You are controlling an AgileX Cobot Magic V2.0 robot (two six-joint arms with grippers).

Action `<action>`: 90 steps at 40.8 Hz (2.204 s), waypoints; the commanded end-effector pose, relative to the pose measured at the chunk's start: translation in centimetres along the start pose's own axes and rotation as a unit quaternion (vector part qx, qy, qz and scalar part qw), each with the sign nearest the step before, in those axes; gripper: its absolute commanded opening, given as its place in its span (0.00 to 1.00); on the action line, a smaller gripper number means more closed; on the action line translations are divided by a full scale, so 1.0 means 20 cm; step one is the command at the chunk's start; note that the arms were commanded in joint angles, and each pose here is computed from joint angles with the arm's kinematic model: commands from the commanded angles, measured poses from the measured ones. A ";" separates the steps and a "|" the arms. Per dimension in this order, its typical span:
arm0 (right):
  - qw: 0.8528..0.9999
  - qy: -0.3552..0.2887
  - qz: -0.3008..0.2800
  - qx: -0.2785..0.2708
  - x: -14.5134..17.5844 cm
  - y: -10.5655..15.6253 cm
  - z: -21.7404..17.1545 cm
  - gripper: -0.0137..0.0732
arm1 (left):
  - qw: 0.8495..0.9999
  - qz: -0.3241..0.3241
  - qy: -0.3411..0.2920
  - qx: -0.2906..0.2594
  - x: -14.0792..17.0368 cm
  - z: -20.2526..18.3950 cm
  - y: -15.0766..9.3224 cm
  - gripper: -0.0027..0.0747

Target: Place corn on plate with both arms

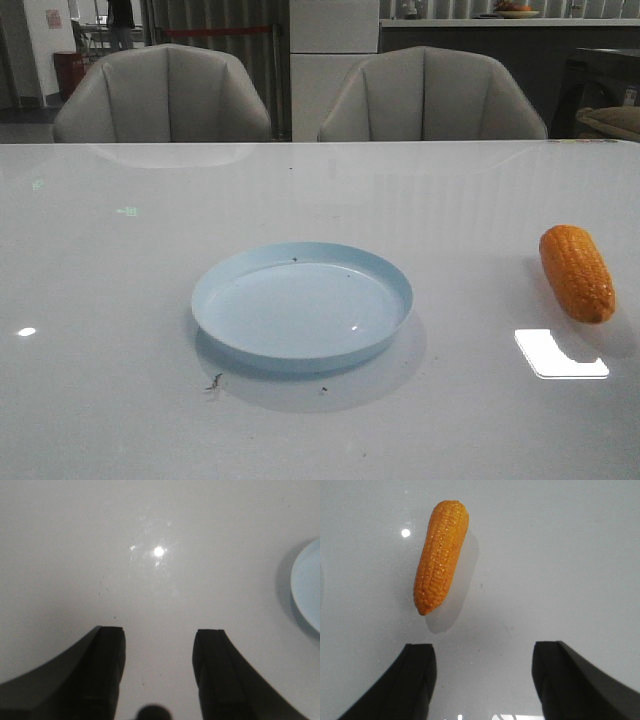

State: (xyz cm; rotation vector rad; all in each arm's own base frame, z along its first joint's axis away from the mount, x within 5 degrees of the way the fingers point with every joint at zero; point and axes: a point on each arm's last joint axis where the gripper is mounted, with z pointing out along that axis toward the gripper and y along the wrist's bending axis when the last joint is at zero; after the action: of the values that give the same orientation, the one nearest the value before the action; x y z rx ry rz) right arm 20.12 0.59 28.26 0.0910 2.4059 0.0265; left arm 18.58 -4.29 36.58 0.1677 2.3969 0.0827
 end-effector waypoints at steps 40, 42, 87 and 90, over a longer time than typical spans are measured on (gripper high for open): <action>0.996 0.080 -0.024 -0.024 -0.43 0.24 0.81 0.84 | 0.997 -0.021 -0.073 0.021 0.22 0.00 0.02 0.53; 0.996 0.086 -0.024 -0.024 -0.42 0.24 0.84 0.84 | 0.997 -0.021 -0.073 0.021 0.22 0.00 0.02 0.53; 0.974 0.032 -0.165 -0.150 -0.43 0.98 0.68 0.47 | 0.995 -0.021 -0.096 0.028 0.20 -0.01 0.01 0.53; 0.969 0.023 -0.181 -0.169 -0.39 1.07 0.65 0.47 | 0.995 -0.021 -0.097 0.029 0.20 -0.01 0.01 0.53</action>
State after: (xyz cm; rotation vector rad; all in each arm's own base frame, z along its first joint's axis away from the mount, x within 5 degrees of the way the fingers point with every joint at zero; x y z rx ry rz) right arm 36.40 19.33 21.51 -0.4581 2.5437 0.2127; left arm 15.30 -3.39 32.65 0.1525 2.3084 0.0105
